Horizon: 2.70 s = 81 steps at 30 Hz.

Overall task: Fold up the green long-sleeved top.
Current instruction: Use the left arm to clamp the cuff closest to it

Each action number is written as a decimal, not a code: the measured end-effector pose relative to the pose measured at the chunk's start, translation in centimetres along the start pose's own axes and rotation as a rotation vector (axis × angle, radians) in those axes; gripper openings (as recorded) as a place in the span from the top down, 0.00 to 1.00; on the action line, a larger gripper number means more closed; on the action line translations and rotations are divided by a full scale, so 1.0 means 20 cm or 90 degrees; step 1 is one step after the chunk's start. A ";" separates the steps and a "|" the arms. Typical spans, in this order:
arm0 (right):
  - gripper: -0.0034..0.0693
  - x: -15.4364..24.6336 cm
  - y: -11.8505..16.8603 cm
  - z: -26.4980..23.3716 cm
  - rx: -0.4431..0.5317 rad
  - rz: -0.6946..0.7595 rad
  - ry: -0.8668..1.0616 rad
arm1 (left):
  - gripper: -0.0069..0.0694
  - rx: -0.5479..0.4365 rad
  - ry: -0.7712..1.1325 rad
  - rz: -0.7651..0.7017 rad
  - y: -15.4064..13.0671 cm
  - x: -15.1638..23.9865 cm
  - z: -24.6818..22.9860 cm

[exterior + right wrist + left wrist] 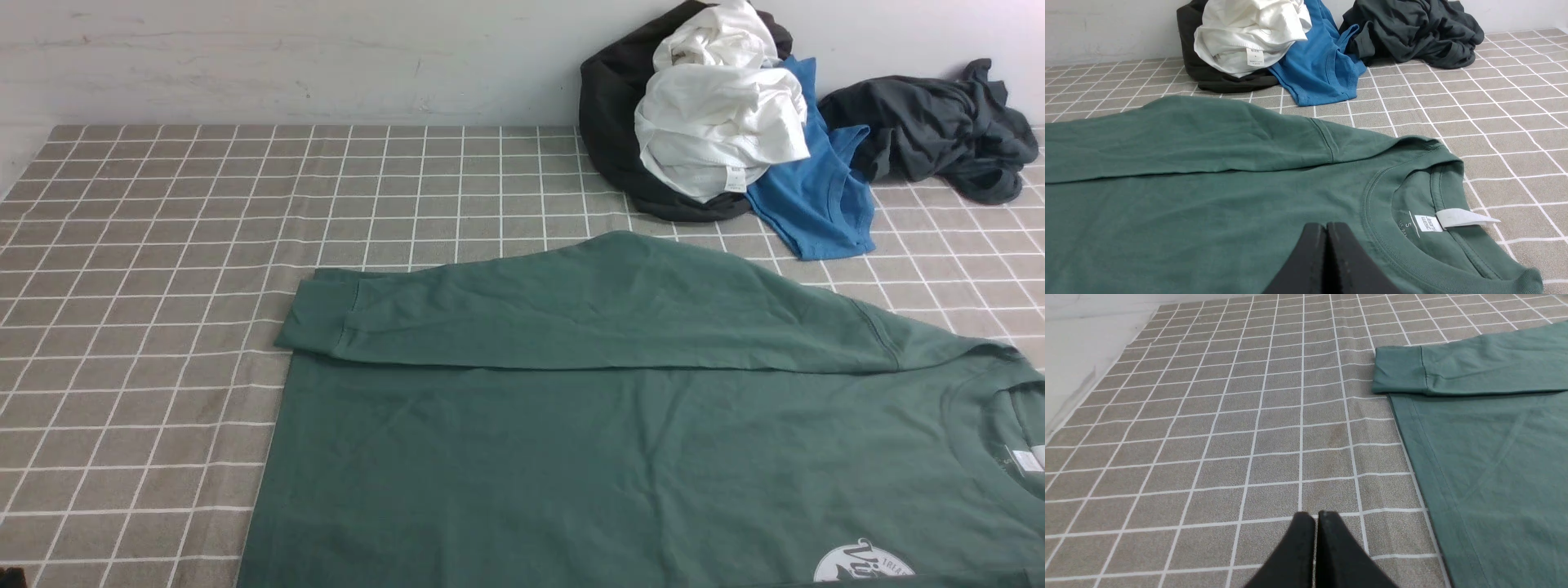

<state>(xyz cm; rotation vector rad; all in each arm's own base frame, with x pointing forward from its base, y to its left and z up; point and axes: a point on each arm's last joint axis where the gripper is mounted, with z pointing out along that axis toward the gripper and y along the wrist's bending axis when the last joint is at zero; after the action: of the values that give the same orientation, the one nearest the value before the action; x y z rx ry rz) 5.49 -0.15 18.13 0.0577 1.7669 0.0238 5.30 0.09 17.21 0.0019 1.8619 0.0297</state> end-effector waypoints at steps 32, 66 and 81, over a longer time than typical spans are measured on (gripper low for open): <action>0.97 0.00 0.00 0.00 0.000 -0.007 0.000 | 0.92 0.000 0.000 0.000 0.00 0.00 0.00; 0.97 0.00 0.00 0.00 0.000 -0.007 0.000 | 0.92 0.000 -0.001 -0.007 0.00 0.00 0.00; 0.97 -0.02 0.07 0.00 -0.105 0.519 0.008 | 0.92 0.156 -0.088 -0.700 -0.06 -0.11 -0.02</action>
<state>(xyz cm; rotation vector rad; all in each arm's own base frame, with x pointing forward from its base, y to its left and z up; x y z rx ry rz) 5.52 1.21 18.61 0.6526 1.6414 0.7560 5.61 -1.11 19.30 -0.8170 1.5055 -0.9261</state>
